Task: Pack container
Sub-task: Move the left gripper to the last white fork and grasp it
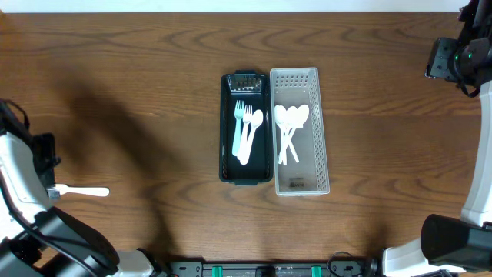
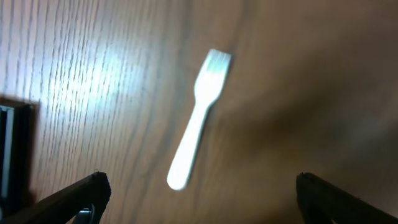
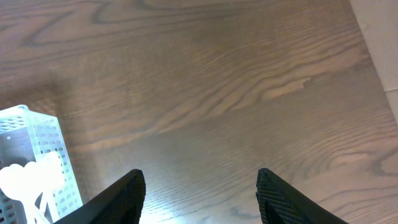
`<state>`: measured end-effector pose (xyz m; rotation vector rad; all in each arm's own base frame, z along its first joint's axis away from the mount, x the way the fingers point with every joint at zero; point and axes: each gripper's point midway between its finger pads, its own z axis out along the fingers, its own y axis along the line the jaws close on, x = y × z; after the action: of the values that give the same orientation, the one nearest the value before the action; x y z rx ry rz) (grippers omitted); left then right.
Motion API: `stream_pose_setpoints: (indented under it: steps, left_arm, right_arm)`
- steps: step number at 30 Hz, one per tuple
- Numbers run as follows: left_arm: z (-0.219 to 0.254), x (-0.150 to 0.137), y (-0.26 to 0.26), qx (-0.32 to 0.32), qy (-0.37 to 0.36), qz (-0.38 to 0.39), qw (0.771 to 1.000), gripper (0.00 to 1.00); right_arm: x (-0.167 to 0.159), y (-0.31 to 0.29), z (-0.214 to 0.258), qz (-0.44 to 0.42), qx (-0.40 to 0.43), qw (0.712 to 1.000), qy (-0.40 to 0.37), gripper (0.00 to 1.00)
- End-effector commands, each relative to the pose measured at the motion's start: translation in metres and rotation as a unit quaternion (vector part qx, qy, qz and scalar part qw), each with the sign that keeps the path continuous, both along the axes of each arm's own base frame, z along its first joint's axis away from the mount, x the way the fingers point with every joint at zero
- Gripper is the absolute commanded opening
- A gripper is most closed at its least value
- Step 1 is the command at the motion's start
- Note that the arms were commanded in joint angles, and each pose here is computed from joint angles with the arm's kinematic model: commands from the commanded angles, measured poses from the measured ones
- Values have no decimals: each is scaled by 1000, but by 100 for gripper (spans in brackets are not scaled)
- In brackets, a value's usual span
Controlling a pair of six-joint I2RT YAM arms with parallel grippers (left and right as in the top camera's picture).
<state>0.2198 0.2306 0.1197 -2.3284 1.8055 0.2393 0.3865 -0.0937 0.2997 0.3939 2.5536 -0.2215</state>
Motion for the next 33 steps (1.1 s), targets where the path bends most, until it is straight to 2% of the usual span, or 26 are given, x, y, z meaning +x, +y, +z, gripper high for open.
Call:
stream_pose_setpoints:
  steps: [1,12,20,33]
  left_arm:
    - [-27,-9,0,-27,17,0,999,98]
    - [-96,1,9,-68,67,-69,993,98]
    - [-122,6,12,-82,82,-119,986,98]
    - [-153,16,6,-114,67,-126,983,97]
  right_arm:
    - [-2,-4,1,2,-4,1000,1,60]
    - [-4,-3,0,2,-3,1000,6,61]
    - [-6,-3,-1,2,-2,1000,11,61]
    - [-6,-3,-1,2,-2,1000,11,61]
